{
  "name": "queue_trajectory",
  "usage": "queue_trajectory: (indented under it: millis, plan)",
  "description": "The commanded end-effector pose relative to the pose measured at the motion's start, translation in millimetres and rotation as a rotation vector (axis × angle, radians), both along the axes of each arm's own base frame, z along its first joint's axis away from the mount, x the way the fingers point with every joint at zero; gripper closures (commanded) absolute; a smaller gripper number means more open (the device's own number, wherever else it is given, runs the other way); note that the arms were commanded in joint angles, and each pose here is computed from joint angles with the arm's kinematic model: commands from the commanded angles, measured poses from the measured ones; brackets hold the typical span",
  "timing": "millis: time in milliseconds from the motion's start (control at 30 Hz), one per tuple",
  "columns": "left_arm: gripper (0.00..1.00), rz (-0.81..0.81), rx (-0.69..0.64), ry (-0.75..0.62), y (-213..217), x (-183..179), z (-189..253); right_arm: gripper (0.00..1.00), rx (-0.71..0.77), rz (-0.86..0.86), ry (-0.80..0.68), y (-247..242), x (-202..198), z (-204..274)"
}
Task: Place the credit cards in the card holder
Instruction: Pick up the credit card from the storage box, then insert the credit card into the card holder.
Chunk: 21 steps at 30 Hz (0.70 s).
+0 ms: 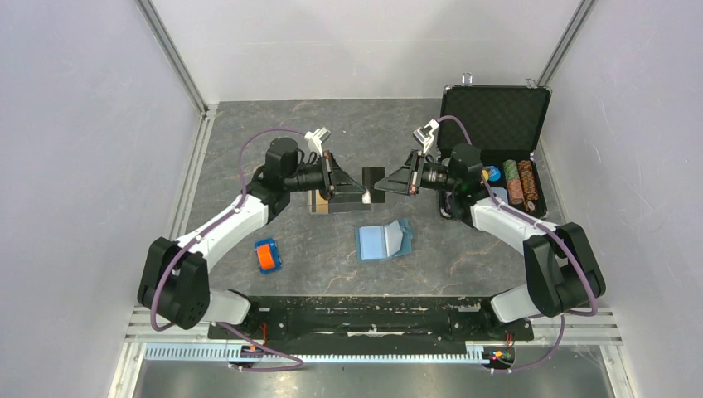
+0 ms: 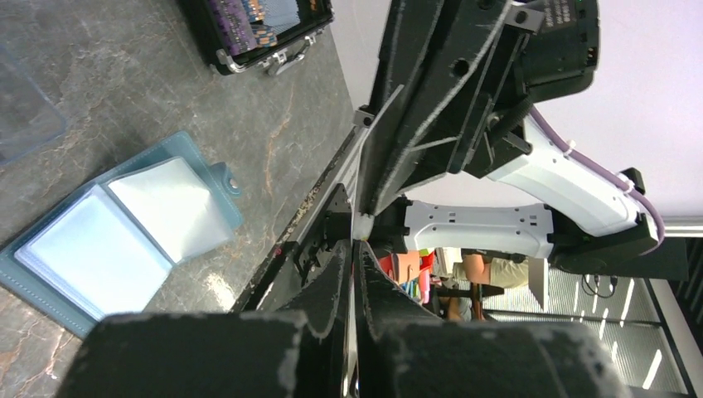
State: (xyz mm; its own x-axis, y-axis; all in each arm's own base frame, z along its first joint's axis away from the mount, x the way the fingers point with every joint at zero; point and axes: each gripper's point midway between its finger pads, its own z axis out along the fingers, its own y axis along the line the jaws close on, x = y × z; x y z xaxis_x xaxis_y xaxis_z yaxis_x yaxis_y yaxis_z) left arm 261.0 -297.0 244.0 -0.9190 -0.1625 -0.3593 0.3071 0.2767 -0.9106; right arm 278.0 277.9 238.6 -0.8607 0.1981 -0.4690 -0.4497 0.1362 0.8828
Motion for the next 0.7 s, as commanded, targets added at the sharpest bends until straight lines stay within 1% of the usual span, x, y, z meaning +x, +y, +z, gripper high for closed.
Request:
queue_trajectory:
  millis: [0,100,133,167,233,333,433,533,667]
  plan:
    - [0.90,0.019,-0.021,0.003,1.1,-1.0,8.0,1.00,0.006,0.004,-0.049,3.0,1.8,9.4]
    - [0.72,0.050,0.016,0.037,4.4,0.4,-4.6,1.00,-0.070,-0.014,-0.055,1.4,8.4,-1.2]
    - [0.67,0.065,0.034,0.046,6.0,1.2,-9.4,1.00,-0.098,-0.021,-0.056,0.7,10.6,-5.5]
    - [0.63,0.084,0.066,0.063,8.8,2.0,-17.4,1.00,-0.135,-0.028,-0.056,-0.9,12.3,-12.7]
    - [0.59,0.120,0.150,0.122,16.8,0.2,-39.2,1.00,-0.213,-0.044,-0.035,-6.0,12.9,-32.6]
    - [0.58,0.176,0.283,0.197,31.7,-2.7,-71.4,1.00,-0.331,-0.048,-0.002,-15.8,7.1,-66.6]
    - [0.58,0.185,0.407,0.269,43.0,-10.9,-104.3,1.00,-0.431,-0.039,0.055,-26.1,-4.0,-101.2]
    - [0.60,0.170,0.492,0.316,44.6,-17.6,-128.9,1.00,-0.513,-0.021,0.084,-32.5,-13.9,-128.1]
    - [0.62,0.155,0.596,0.349,42.0,-25.1,-156.7,1.00,-0.571,0.000,0.153,-37.4,-27.4,-158.8]
